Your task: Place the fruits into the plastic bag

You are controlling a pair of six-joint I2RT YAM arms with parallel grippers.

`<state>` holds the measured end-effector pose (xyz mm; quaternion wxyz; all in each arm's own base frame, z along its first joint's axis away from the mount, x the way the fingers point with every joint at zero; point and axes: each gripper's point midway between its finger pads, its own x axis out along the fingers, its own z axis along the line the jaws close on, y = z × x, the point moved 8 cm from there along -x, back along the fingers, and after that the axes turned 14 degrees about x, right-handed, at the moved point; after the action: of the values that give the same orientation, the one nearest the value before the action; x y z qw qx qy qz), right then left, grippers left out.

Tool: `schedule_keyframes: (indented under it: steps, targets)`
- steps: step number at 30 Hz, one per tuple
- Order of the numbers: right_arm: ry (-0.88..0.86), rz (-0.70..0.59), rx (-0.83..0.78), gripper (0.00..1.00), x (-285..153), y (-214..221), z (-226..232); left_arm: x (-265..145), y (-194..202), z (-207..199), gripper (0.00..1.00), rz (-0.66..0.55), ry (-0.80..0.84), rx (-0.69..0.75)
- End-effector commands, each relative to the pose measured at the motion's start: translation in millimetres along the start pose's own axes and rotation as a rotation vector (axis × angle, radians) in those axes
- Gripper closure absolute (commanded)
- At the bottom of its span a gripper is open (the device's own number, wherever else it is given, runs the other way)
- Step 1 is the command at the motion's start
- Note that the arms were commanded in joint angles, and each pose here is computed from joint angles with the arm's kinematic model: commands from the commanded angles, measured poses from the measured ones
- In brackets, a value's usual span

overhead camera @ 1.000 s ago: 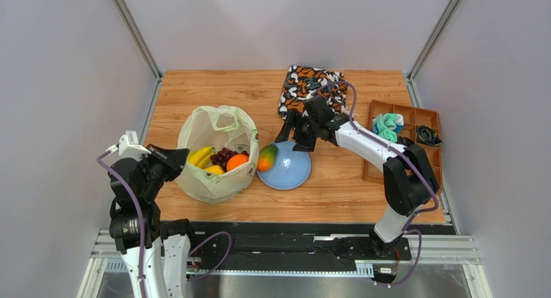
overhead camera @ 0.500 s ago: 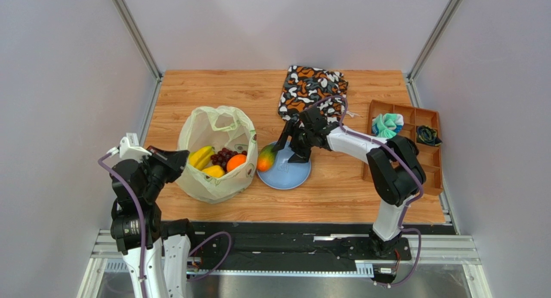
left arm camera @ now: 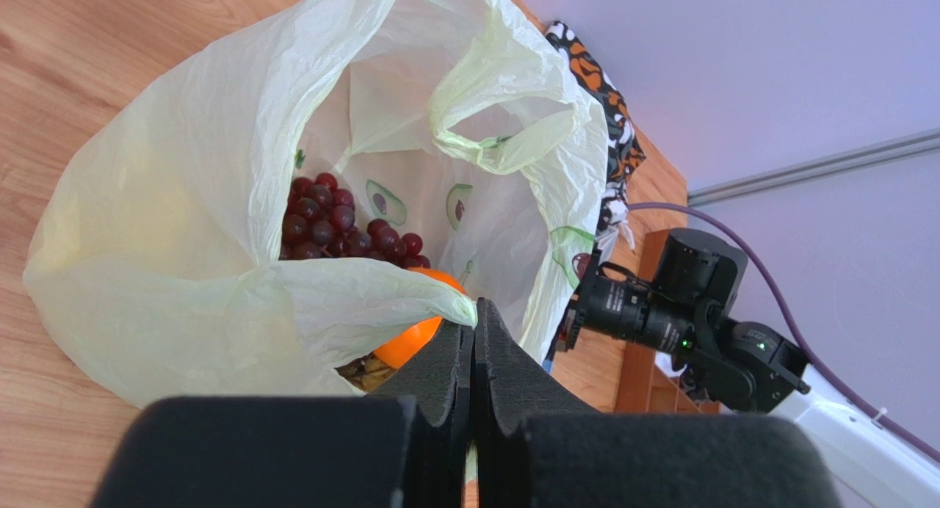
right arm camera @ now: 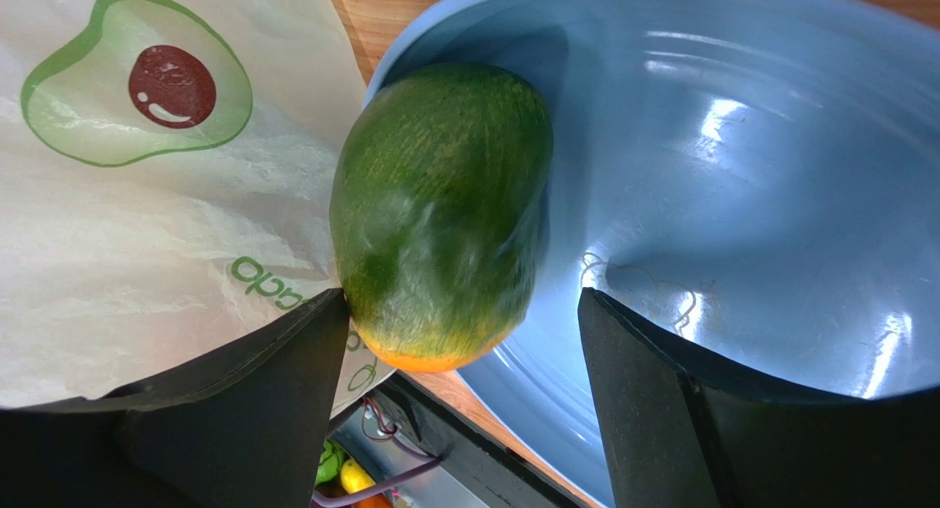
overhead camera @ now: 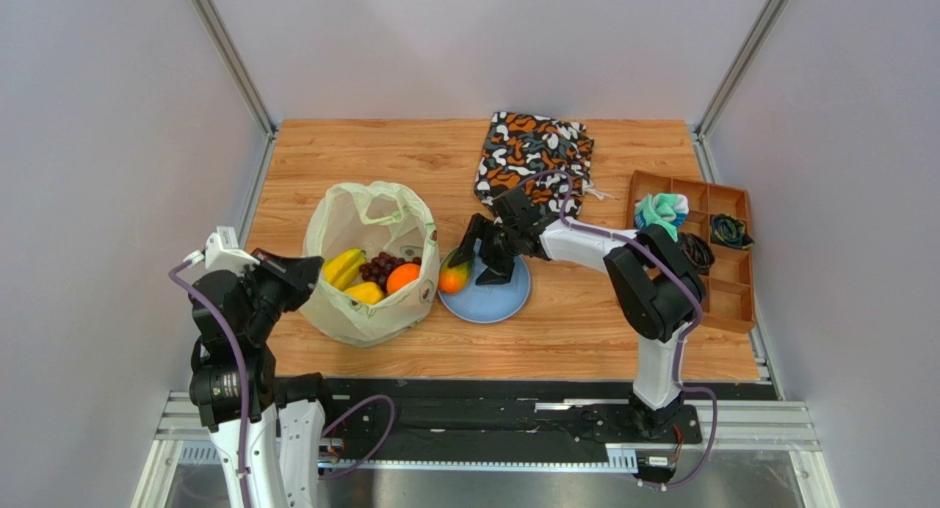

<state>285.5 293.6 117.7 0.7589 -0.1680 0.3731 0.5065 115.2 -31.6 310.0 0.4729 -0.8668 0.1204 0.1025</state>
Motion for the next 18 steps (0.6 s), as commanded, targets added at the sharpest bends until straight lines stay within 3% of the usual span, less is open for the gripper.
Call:
schedule_keyframes:
  steps: [1,11,18]
  targets:
    - [-0.043,0.002,0.000,0.21,5.4,-2.6,13.6,1.2,-3.8,-1.3,1.00,-0.018,0.005,0.003]
    - [-0.038,-0.020,-0.002,0.27,13.0,-8.4,14.8,-1.4,-3.5,-1.5,1.00,-0.021,0.001,0.007]
    - [-0.035,-0.040,-0.030,0.51,9.4,-8.7,15.8,-2.0,-3.8,-2.0,1.00,-0.020,0.000,0.006]
